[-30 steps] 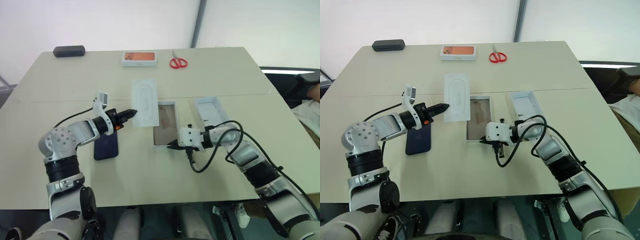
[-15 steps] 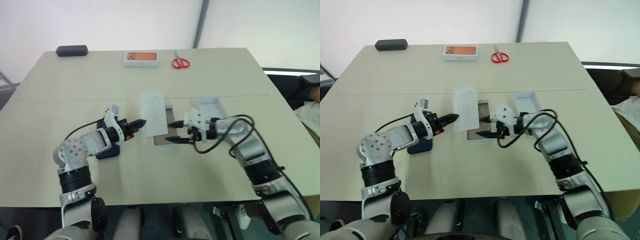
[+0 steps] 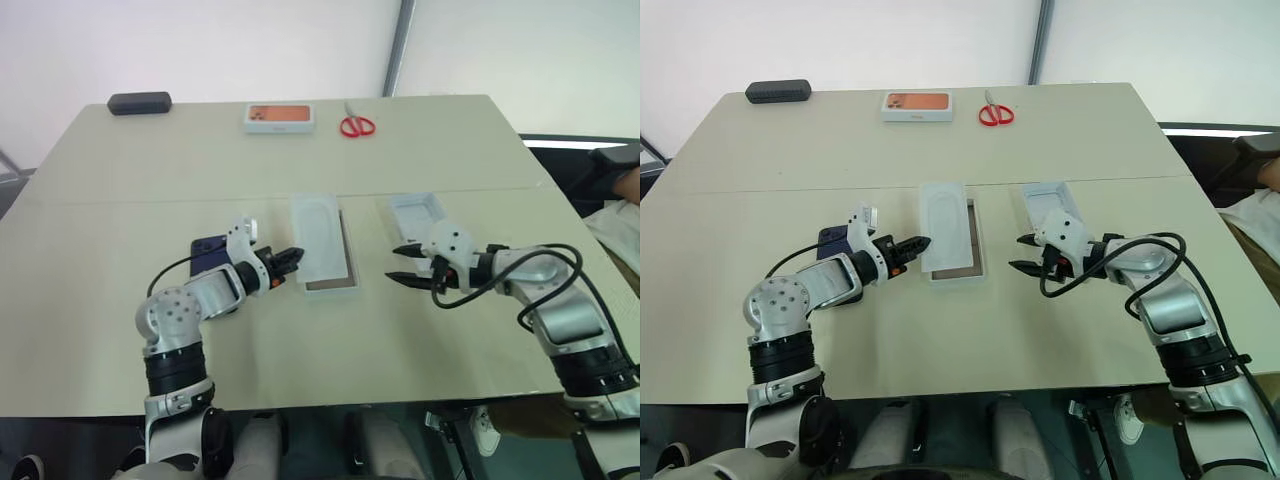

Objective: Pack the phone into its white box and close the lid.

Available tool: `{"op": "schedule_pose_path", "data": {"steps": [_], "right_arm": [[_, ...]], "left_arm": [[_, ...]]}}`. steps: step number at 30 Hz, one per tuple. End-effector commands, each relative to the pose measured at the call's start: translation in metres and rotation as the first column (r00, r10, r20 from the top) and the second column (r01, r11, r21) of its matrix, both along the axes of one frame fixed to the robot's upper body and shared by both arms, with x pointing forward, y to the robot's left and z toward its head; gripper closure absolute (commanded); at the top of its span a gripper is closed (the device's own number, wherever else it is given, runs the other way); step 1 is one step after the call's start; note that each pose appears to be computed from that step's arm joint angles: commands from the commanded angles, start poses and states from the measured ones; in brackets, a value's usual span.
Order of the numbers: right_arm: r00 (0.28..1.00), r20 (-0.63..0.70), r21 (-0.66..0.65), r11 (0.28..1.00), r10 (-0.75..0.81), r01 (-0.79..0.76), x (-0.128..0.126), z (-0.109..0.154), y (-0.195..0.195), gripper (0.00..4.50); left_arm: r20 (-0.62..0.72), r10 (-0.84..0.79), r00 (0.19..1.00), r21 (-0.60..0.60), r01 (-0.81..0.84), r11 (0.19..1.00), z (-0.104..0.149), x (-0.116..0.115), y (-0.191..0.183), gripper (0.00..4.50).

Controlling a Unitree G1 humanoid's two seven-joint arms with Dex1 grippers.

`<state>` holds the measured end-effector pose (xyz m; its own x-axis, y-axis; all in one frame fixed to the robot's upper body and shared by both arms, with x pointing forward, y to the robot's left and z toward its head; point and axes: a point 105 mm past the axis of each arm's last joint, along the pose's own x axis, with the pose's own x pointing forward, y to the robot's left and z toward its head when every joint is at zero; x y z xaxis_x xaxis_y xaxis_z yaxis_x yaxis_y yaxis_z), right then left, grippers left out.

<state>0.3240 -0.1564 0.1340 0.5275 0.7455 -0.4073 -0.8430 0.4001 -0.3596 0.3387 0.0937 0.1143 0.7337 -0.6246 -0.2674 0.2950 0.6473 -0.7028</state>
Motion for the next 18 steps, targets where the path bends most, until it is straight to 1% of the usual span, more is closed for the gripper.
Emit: {"op": "schedule_pose_path", "data": {"steps": [1,2,4,5,6,9,11,14,17,18], "right_arm": [[0.997,0.073,0.014,1.0,-0.005,0.004,0.004,0.013,0.002,2.04],[0.997,0.078,0.012,1.0,-0.008,0.007,0.005,0.013,0.001,2.04],[0.997,0.077,0.018,1.0,-0.005,0.004,0.006,0.013,0.002,2.04],[0.997,0.077,0.022,1.0,-0.003,0.002,0.006,0.014,0.004,2.04],[0.997,0.079,0.033,0.999,-0.001,-0.002,0.007,0.014,0.006,2.04],[0.996,0.094,0.048,0.999,0.011,-0.015,0.01,0.016,0.014,2.04],[0.994,0.109,0.069,0.997,0.009,-0.017,0.013,0.019,0.019,2.04],[0.991,0.13,0.148,0.989,-0.032,0.012,0.024,0.031,0.026,2.04],[0.987,0.15,0.234,0.972,-0.06,0.023,0.033,0.043,0.041,2.04],[0.987,0.151,0.243,0.97,-0.059,0.021,0.035,0.042,0.048,2.58]], "left_arm": [[0.025,-0.005,1.0,-0.021,0.006,1.0,0.011,0.001,0.002,3.84],[0.044,-0.009,0.999,-0.011,0.009,1.0,0.013,0.001,0.003,3.5],[0.067,-0.018,0.998,-0.014,0.019,1.0,0.019,0.002,0.002,2.57],[0.074,-0.028,0.997,-0.02,0.03,0.999,0.021,0.001,0.001,2.08],[0.073,-0.035,0.997,-0.025,0.037,0.999,0.022,0.001,0.0,1.46],[0.098,-0.052,0.994,-0.019,0.054,0.998,0.027,0.0,-0.003,0.03],[0.132,-0.037,0.991,0.006,0.037,0.999,0.031,0.001,0.0,0.03],[0.231,-0.039,0.972,0.036,0.031,0.999,0.046,0.001,0.007,0.03],[0.386,-0.074,0.919,0.233,-0.019,0.972,0.051,0.0,0.025,0.03],[0.407,-0.112,0.906,0.308,-0.021,0.951,0.046,-0.001,0.032,0.0]]}}
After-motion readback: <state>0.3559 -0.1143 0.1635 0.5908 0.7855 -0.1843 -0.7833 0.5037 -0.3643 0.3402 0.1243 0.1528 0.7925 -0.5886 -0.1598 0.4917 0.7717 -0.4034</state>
